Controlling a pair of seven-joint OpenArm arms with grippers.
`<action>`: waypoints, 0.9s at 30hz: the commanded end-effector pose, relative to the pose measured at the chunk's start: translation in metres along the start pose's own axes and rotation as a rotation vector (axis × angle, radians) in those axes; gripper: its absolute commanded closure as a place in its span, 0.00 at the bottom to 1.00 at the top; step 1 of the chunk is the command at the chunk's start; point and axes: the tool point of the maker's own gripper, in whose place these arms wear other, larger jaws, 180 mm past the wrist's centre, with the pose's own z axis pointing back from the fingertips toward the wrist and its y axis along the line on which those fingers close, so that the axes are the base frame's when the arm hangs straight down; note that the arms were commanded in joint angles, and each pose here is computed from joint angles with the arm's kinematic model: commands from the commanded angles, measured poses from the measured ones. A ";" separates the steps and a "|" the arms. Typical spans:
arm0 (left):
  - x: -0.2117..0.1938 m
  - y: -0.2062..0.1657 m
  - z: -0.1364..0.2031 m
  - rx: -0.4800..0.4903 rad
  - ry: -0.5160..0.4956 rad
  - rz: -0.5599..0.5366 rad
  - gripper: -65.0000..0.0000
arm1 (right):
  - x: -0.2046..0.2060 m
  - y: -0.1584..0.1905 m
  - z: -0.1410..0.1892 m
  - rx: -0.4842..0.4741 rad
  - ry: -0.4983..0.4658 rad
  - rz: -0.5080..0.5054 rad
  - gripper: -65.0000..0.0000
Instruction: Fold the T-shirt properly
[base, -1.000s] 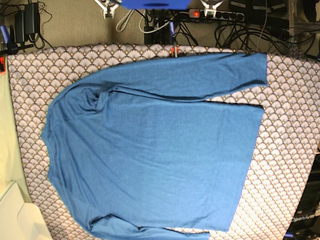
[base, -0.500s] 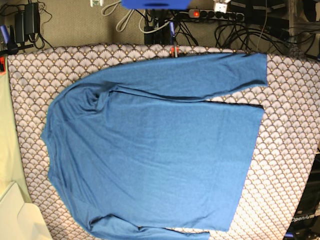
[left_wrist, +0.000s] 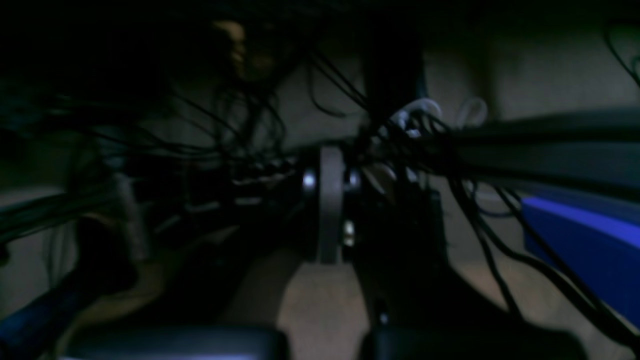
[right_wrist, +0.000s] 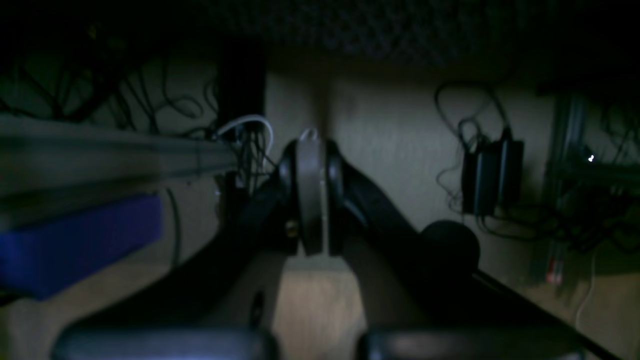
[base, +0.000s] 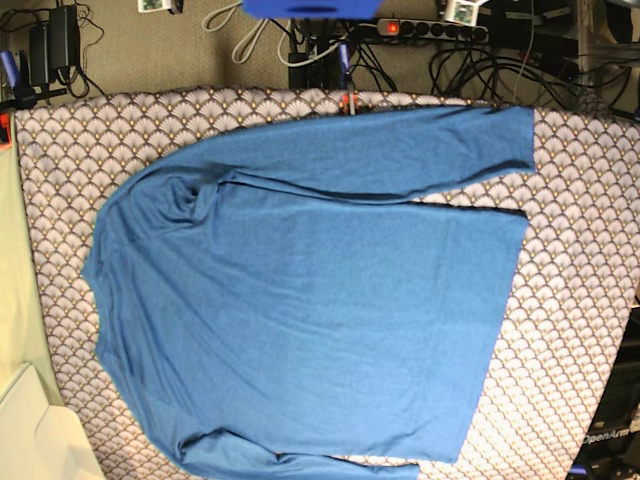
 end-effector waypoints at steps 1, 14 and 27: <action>0.010 -0.004 0.009 -0.013 -0.034 -0.002 0.99 | 0.011 -0.001 0.010 0.002 -0.035 0.004 0.99; 0.102 0.042 0.057 0.089 -0.270 0.130 0.49 | 0.068 0.001 0.029 0.009 -0.178 0.005 0.65; 0.151 0.097 0.045 0.205 -0.428 0.204 0.49 | 0.112 0.000 0.007 0.001 -0.314 0.003 0.63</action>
